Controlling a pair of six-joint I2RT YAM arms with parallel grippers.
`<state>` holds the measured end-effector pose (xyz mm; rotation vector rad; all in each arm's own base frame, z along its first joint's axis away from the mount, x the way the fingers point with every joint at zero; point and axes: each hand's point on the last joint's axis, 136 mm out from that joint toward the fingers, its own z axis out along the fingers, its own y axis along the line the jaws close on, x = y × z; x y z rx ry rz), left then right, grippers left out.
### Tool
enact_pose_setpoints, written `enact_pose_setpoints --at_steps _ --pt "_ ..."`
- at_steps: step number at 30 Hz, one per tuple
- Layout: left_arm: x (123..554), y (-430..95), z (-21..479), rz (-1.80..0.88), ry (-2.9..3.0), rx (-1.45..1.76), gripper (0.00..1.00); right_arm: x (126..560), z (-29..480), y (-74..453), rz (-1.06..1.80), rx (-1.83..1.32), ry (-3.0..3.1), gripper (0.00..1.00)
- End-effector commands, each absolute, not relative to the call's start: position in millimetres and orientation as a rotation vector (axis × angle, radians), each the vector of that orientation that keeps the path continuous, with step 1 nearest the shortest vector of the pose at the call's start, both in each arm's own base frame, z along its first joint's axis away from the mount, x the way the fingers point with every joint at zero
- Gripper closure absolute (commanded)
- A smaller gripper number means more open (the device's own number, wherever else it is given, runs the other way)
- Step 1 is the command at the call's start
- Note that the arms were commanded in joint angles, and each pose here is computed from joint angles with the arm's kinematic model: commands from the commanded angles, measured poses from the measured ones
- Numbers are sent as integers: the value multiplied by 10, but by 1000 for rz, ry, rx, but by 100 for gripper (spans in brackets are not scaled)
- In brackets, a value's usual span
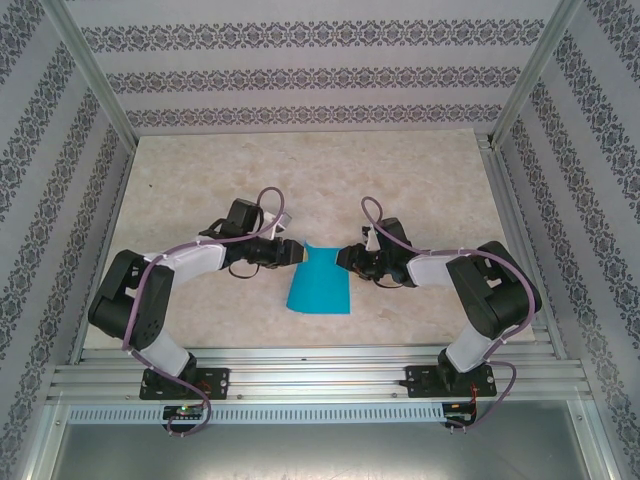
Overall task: Fold a paper plane with a square sheet of paper (fold left side to right side)
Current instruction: First fold in half a square sheet of paper at the center of the table.
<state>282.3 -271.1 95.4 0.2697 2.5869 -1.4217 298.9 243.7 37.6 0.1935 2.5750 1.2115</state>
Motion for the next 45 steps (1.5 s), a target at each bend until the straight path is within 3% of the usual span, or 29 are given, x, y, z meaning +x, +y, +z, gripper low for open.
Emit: enact_pose_setpoints --at_steps 1,15,28,37,45 --pt "2910 -2853 1108 -1471 2514 312 53 3112 716 2512 1315 183 2452 55" --pt "2946 -2973 1021 -1469 2528 327 58 3219 1008 2760 1511 222 2311 47" --pt "2948 -2996 1003 -1466 2533 332 59 3254 875 3024 1579 243 2322 57" --pt "2957 -2997 967 -1454 2544 330 59 3250 910 3078 1584 214 2319 59" --pt "2960 -3013 984 -1457 2538 337 59 3206 848 3154 1588 193 2357 70"
